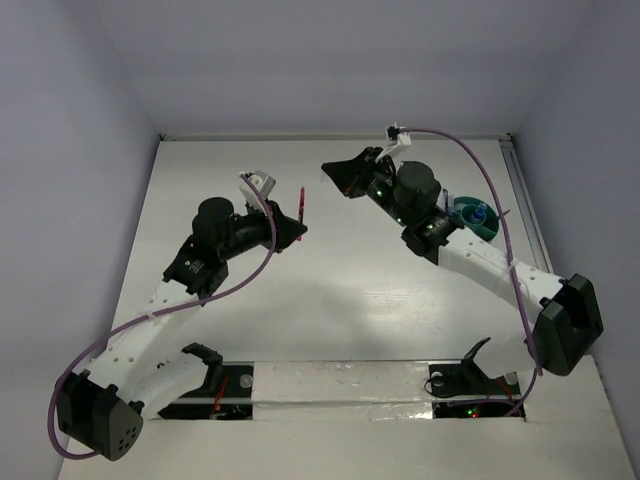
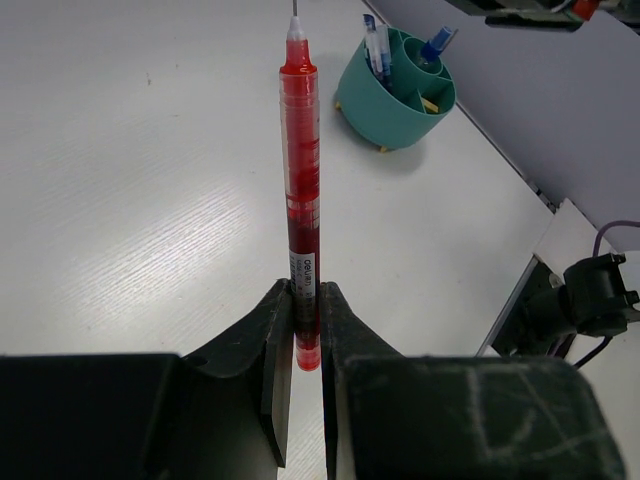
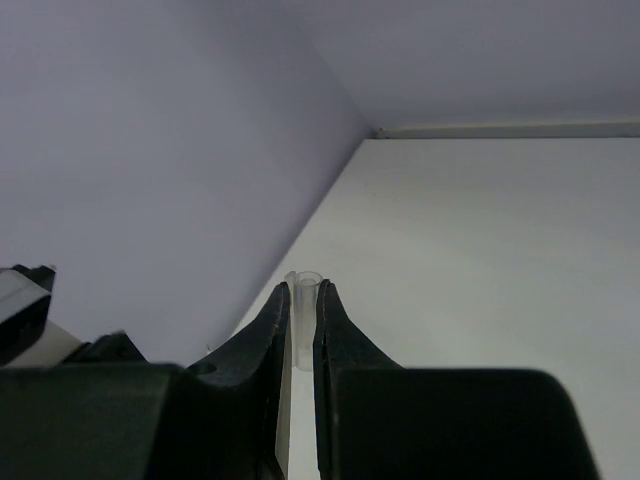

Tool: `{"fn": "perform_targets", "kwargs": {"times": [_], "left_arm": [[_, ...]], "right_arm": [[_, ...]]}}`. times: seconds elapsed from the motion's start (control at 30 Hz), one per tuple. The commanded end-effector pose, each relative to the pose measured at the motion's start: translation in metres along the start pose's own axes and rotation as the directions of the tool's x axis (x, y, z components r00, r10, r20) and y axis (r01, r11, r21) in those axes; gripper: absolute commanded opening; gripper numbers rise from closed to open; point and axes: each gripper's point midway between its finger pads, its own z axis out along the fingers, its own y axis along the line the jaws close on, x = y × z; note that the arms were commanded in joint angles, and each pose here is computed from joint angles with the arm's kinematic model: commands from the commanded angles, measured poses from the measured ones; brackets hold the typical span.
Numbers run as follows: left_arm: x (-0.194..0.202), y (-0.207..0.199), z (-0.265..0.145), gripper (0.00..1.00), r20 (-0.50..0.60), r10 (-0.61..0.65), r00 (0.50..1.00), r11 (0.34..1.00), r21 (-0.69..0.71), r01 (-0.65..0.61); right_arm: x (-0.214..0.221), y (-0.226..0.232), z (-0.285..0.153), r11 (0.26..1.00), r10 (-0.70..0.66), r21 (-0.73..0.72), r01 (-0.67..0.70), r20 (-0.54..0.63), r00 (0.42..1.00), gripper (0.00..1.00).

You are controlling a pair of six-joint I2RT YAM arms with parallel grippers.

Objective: Sort the stationery into containers
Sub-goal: Close the pen cap on the pen.

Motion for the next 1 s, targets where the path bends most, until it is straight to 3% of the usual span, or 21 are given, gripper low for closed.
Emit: {"fn": "perform_targets", "kwargs": {"times": [0.0, 0.5, 0.97], "left_arm": [[-0.009, -0.011, -0.003, 0.0, 0.044, 0.022, 0.999, 0.998, 0.057, -0.024], [-0.002, -0.012, 0.002, 0.0, 0.009, 0.009, 1.0, 0.997, 0.079, -0.01], [-0.006, -0.008, 0.0, 0.0, 0.025, 0.015, 1.0, 0.999, 0.047, -0.016]], "right_arm": [[-0.042, 0.045, 0.012, 0.984, 0.079, -0.166, -0.059, 0.12, 0.99, 0.0], [-0.024, 0.075, 0.015, 0.955, 0.093, -0.285, -0.08, 0.033, 0.995, 0.0], [-0.014, 0.065, 0.015, 0.964, 0.072, -0.258, -0.065, 0.018, 0.997, 0.0]]}}
